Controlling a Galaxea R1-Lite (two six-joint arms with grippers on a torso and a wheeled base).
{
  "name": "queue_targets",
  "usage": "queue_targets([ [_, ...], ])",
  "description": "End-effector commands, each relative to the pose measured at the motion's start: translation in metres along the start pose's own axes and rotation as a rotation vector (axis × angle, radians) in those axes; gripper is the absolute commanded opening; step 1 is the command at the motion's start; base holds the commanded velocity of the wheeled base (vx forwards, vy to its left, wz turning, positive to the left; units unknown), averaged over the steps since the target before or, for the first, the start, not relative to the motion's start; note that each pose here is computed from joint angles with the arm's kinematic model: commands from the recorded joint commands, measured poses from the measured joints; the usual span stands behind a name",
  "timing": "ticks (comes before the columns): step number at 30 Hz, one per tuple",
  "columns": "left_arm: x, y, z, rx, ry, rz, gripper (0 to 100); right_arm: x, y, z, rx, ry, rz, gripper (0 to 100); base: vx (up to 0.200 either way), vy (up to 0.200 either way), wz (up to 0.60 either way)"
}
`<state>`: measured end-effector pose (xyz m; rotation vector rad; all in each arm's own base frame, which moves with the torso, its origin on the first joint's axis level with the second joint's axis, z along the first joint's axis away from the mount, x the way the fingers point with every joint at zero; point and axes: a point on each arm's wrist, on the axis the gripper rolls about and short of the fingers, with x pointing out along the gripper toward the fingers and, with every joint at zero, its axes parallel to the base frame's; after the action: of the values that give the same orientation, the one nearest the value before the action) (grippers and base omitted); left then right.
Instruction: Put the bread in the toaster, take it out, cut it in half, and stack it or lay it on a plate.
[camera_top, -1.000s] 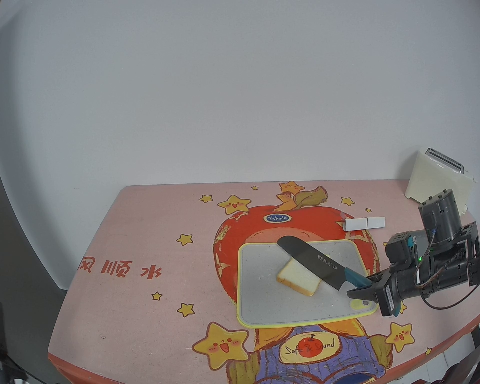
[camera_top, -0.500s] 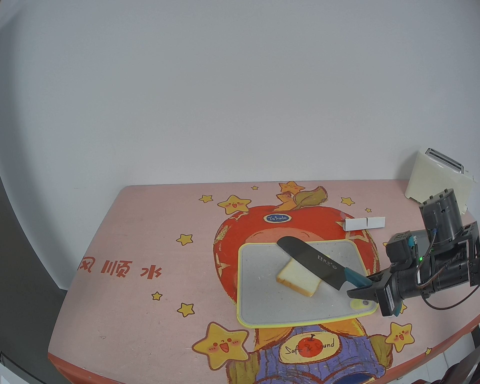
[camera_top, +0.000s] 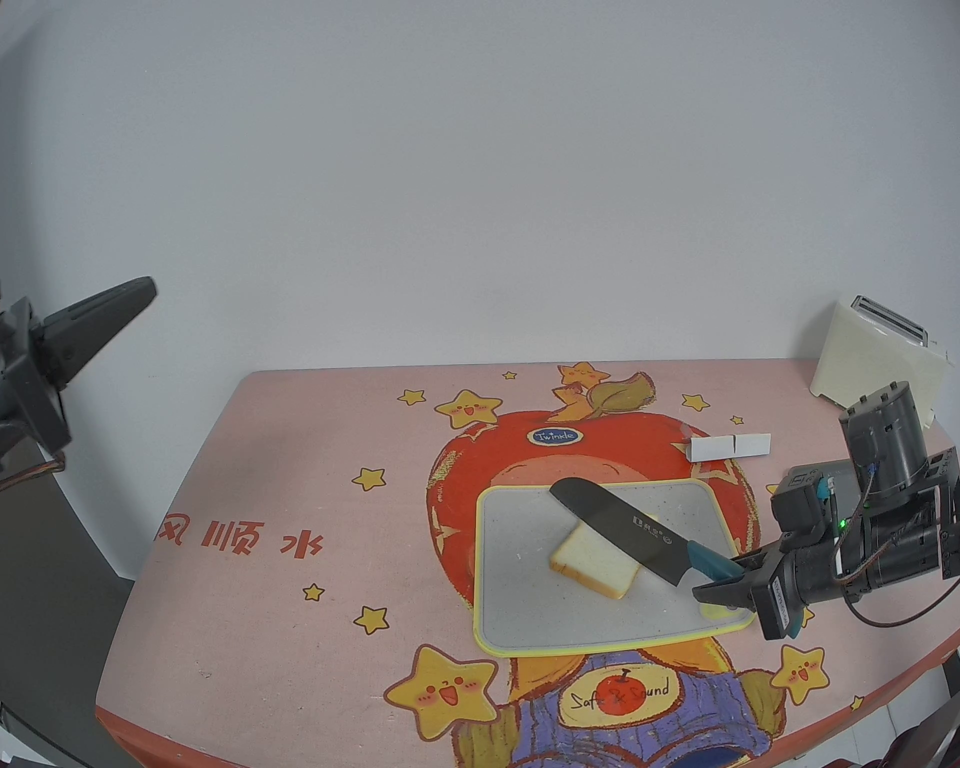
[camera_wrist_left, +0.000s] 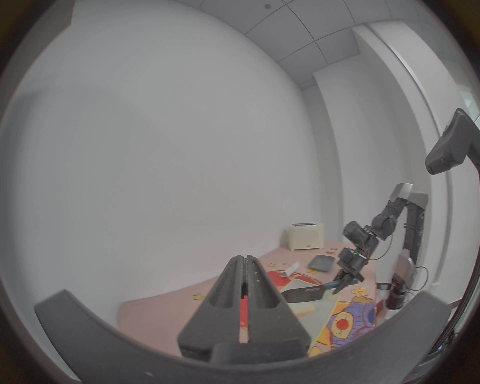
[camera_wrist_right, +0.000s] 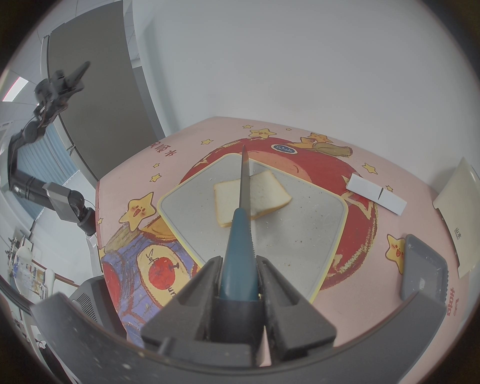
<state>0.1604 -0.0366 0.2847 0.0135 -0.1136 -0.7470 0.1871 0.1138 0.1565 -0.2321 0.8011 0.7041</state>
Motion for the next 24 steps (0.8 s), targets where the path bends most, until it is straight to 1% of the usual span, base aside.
queue_targets([
  [1,0.056,-0.012,-0.022,-0.071,0.092,-0.18,0,0.0,0.001,0.0,-0.001,0.0,0.001,0,0.0,0.0,0.0],
  [2,0.059,-0.014,-0.024,-0.076,0.1,-0.19,0,0.0,0.001,0.0,-0.001,0.0,0.001,0,0.0,0.0,0.0],
  [4,0.077,-0.028,-0.037,-0.104,0.148,-0.227,0,0.001,0.001,-0.001,0.001,0.003,0.001,0,0.0,0.0,0.0],
  [5,0.085,-0.034,-0.042,-0.112,0.168,-0.233,0,0.001,0.001,-0.001,0.001,0.003,0.001,0,0.0,0.0,0.0],
  [7,0.107,-0.044,-0.054,-0.139,0.204,-0.215,0,0.0,0.001,-0.001,0.0,0.002,0.002,0,0.0,0.0,0.0],
  [8,0.115,-0.046,-0.059,-0.153,0.211,-0.205,0,0.0,0.001,-0.001,-0.001,0.001,0.002,0,0.0,0.0,0.0],
  [10,0.137,-0.053,-0.074,-0.191,0.206,-0.173,0,-0.001,0.002,-0.001,-0.002,-0.002,0.003,0,0.0,0.0,0.0],
  [11,0.143,-0.054,-0.078,-0.2,0.201,-0.166,0,-0.001,0.002,-0.001,-0.002,-0.002,0.003,0,0.0,0.0,0.0],
  [12,0.156,-0.061,-0.09,-0.23,0.181,-0.15,0,-0.001,0.002,-0.001,-0.004,-0.004,0.004,0,0.0,0.0,0.0],
  [13,0.159,-0.063,-0.093,-0.239,0.18,-0.149,0,-0.001,0.002,-0.001,-0.003,-0.002,0.004,0,0.0,0.0,0.0],
  [14,0.165,-0.067,-0.099,-0.255,0.183,-0.149,0,-0.003,0.002,-0.001,-0.004,-0.007,0.004,0,0.0,0.0,0.0],
  [15,0.166,-0.068,-0.101,-0.258,0.186,-0.149,0,-0.003,0.002,-0.001,-0.004,-0.007,0.004,0,0.0,0.0,0.0],
  [17,0.177,-0.078,-0.119,-0.295,0.228,-0.143,0,-0.005,0.003,-0.001,-0.004,-0.014,0.002,0,0.0,0.0,0.0],
  [18,0.179,-0.079,-0.121,-0.301,0.233,-0.141,0,-0.005,0.003,-0.002,-0.005,-0.011,0.003,0,0.0,0.0,0.0],
  [19,0.184,-0.082,-0.127,-0.325,0.242,-0.136,0,-0.006,0.003,-0.003,-0.004,-0.013,0.002,0,0.0,0.0,0.0],
  [21,0.193,-0.085,-0.134,-0.357,0.243,-0.132,0,-0.007,0.004,-0.006,-0.005,-0.011,0.003,0,0.0,0.0,0.0],
  [22,0.199,-0.085,-0.137,-0.367,0.235,-0.13,0,-0.008,0.004,-0.007,-0.003,-0.01,0.002,0,0.0,0.0,0.0],
  [24,0.21,-0.085,-0.141,-0.369,0.21,-0.132,0,-0.009,0.004,-0.008,-0.004,-0.011,-0.001,0,0.0,0.0,0.0],
])
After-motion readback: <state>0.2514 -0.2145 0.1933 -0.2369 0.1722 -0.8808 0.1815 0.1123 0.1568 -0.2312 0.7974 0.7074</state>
